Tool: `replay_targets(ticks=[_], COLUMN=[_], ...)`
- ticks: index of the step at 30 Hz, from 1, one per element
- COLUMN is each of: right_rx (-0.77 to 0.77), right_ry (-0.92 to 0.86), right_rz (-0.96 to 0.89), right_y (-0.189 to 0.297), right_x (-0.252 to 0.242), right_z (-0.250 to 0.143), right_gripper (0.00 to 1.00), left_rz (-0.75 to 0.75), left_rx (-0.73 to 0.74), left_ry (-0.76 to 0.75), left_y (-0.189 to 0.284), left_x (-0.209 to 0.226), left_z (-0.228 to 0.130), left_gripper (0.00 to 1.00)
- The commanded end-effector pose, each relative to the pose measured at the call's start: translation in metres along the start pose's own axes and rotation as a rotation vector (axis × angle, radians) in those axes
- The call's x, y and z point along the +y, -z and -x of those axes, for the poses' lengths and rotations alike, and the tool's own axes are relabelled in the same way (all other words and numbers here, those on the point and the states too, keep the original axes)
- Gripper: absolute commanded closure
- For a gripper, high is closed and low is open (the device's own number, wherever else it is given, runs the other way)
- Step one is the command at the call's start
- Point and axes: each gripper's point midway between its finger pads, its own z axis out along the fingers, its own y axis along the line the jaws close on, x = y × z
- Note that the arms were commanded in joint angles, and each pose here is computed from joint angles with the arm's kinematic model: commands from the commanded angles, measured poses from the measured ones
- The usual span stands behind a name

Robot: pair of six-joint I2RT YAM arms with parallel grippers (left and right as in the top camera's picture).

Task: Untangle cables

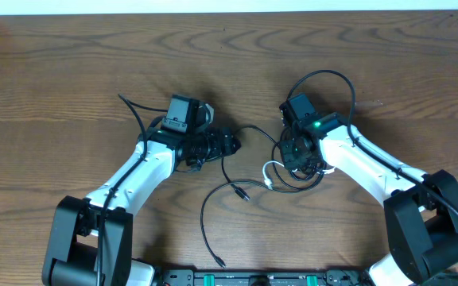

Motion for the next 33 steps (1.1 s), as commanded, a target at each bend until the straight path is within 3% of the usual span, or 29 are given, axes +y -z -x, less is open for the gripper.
replay_targets(ticks=[1,11,15,18,20,33], right_rx=[-0.016,-0.109,-0.138,-0.143,-0.136,-0.041], right_ry=[-0.013,-0.016,-0.012,-0.008,0.025,-0.006], right_rz=[0.045,0.09,0.117,0.119,0.102,0.036], right_y=[0.008,0.047,0.062,0.064,0.059,0.017], right_x=[0.007,0.01,0.013,0.013,0.011,0.002], right_z=[0.005,0.016,0.016,0.016,0.015,0.009], right_gripper=[0.93,0.88,0.96,0.8,0.77,0.88], left_rz=[-0.075,-0.074,-0.074,-0.074,-0.074,-0.074], left_rx=[0.041,0.041,0.042,0.041,0.042,0.042], left_ry=[0.008,0.007,0.008,0.007,0.008,0.008], left_y=[-0.001,-0.001,-0.001,-0.001,-0.001,-0.001], left_x=[-0.012,-0.012,-0.011,-0.012,-0.011,-0.011], left_z=[-0.006,-0.006,-0.006,-0.006,-0.006,-0.006], left_gripper=[0.15,0.15,0.15,0.15,0.15,0.15])
